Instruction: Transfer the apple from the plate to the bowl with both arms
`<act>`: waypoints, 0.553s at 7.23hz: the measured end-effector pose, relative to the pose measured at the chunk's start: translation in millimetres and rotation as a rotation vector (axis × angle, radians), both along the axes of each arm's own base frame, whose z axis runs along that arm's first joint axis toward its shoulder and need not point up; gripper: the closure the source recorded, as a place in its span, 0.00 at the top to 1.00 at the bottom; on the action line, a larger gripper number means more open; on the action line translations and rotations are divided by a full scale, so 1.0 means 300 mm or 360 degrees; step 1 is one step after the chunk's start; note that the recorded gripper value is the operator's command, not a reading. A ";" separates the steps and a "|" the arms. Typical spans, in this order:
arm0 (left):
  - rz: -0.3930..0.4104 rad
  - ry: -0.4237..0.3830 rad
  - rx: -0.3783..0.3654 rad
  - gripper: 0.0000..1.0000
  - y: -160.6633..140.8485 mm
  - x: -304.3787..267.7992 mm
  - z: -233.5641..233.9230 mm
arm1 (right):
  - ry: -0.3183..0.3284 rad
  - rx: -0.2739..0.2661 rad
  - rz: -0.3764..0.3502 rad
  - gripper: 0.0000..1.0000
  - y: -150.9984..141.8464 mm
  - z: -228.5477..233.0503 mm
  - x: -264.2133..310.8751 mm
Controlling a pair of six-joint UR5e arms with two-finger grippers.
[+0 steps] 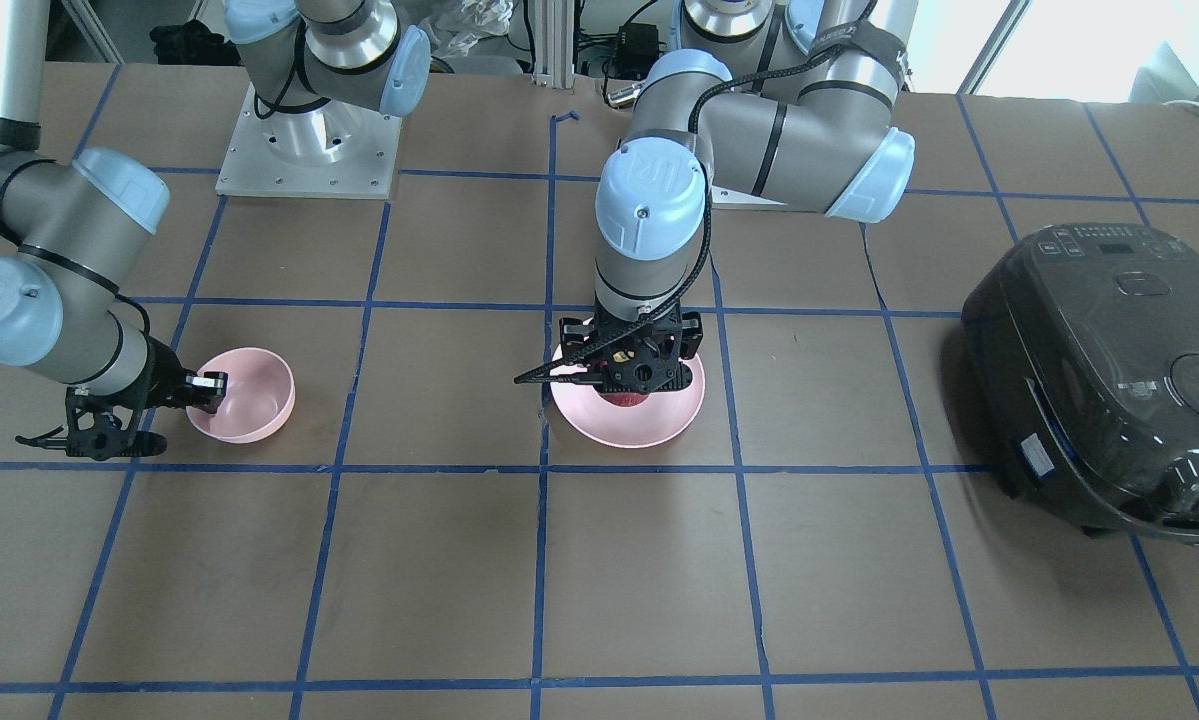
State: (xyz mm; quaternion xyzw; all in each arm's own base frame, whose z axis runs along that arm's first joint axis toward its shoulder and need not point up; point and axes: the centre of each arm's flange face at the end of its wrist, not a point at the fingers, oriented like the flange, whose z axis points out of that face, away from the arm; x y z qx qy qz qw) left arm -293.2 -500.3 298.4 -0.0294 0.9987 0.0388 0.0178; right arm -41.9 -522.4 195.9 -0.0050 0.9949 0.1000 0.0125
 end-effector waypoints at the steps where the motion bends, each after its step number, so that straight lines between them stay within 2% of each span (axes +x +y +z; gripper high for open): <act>1: -0.0001 0.0005 -0.0016 0.03 -0.005 -0.006 0.061 | -0.0016 -0.0025 -0.0013 0.00 -0.011 0.022 0.008; 4: 0.0044 0.0008 -0.0048 0.03 -0.004 -0.004 0.130 | -0.0164 -0.0045 -0.0166 0.00 -0.066 0.138 0.177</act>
